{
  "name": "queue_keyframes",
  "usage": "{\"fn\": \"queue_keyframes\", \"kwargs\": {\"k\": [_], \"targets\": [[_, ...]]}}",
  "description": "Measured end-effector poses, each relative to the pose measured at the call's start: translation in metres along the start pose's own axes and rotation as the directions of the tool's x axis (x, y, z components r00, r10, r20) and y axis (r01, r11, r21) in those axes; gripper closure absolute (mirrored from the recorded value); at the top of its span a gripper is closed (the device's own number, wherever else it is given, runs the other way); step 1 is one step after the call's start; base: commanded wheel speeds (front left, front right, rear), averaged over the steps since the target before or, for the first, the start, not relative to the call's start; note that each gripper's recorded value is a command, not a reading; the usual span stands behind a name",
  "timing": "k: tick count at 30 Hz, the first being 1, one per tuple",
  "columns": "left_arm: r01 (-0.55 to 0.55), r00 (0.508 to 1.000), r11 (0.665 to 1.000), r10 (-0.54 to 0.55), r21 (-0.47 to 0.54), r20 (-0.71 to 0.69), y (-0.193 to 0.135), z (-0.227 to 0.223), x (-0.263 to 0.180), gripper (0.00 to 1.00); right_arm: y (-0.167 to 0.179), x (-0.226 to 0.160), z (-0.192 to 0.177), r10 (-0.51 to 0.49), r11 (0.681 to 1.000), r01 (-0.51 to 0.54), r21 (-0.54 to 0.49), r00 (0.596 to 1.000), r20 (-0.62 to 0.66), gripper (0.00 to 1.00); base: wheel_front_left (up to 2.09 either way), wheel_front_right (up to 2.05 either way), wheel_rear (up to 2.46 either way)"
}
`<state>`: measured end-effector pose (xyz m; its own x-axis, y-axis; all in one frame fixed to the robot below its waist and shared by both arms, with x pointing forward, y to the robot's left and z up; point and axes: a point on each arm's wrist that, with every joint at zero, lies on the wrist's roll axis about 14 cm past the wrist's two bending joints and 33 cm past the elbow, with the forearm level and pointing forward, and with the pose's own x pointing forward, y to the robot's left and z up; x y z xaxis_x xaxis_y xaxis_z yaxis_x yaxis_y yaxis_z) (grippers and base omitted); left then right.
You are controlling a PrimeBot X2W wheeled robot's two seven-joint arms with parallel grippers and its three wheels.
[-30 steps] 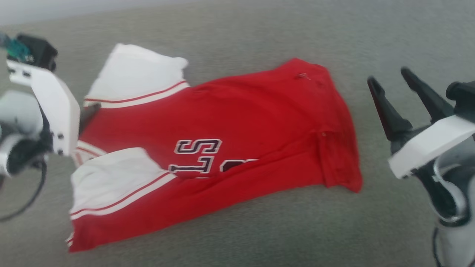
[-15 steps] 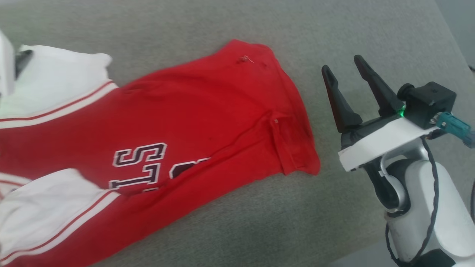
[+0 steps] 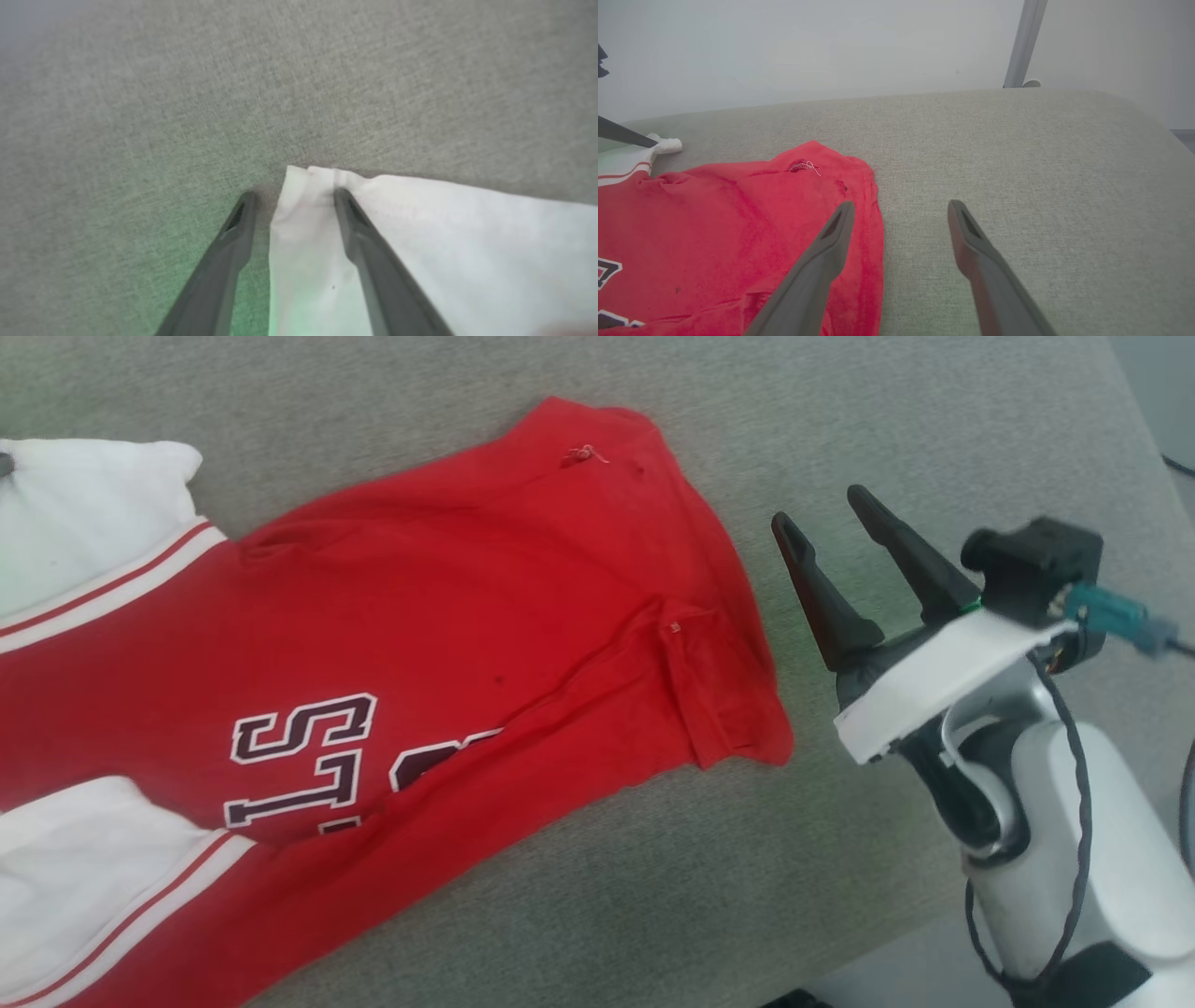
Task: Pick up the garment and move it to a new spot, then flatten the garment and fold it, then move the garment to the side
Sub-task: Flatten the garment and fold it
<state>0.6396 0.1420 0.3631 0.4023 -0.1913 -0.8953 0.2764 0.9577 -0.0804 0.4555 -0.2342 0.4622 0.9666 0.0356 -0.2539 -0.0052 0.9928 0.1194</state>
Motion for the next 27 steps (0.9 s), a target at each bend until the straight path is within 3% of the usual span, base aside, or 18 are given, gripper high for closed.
{"fn": "queue_keyframes", "kwargs": {"k": [7, 13, 18, 26, 27], "targets": [[0.016, 0.999, 1.0, -0.016, -0.002, -0.05, -0.005, -0.006, -0.001, 1.0, 0.012, 0.029, -0.007, 0.065, 0.998, -0.065, 0.005, 0.987, -0.145, 0.0, 0.0, 0.0, 0.0], [0.023, 0.999, 1.0, -0.023, 0.01, -0.023, -0.005, -0.002, -0.002, 1.0, 0.027, 0.066, -0.021, 0.122, 0.99, -0.137, -0.02, 0.932, -0.342, 0.0, 0.0, 0.0, 0.0], [0.026, 1.0, 1.0, -0.026, 0.011, 0.003, -0.004, 0.001, -0.001, 1.0, 0.046, 0.091, -0.036, 0.149, 0.98, -0.193, -0.039, 0.854, -0.499, 0.0, 0.0, 0.0, 0.0], [0.032, 0.999, 0.999, -0.032, 0.009, 0.038, -0.003, 0.003, 0.0, 1.0, 0.055, 0.105, -0.068, 0.111, 0.972, -0.226, -0.064, 0.683, -0.722, 0.0, 0.0, 0.0, 0.0], [0.031, 0.999, 0.999, -0.031, 0.009, 0.043, -0.002, 0.003, 0.0, 1.0, 0.057, 0.106, -0.069, 0.112, 0.97, -0.233, -0.065, 0.67, -0.734, 0.53, 0.0, 0.0, 0.0]]}}
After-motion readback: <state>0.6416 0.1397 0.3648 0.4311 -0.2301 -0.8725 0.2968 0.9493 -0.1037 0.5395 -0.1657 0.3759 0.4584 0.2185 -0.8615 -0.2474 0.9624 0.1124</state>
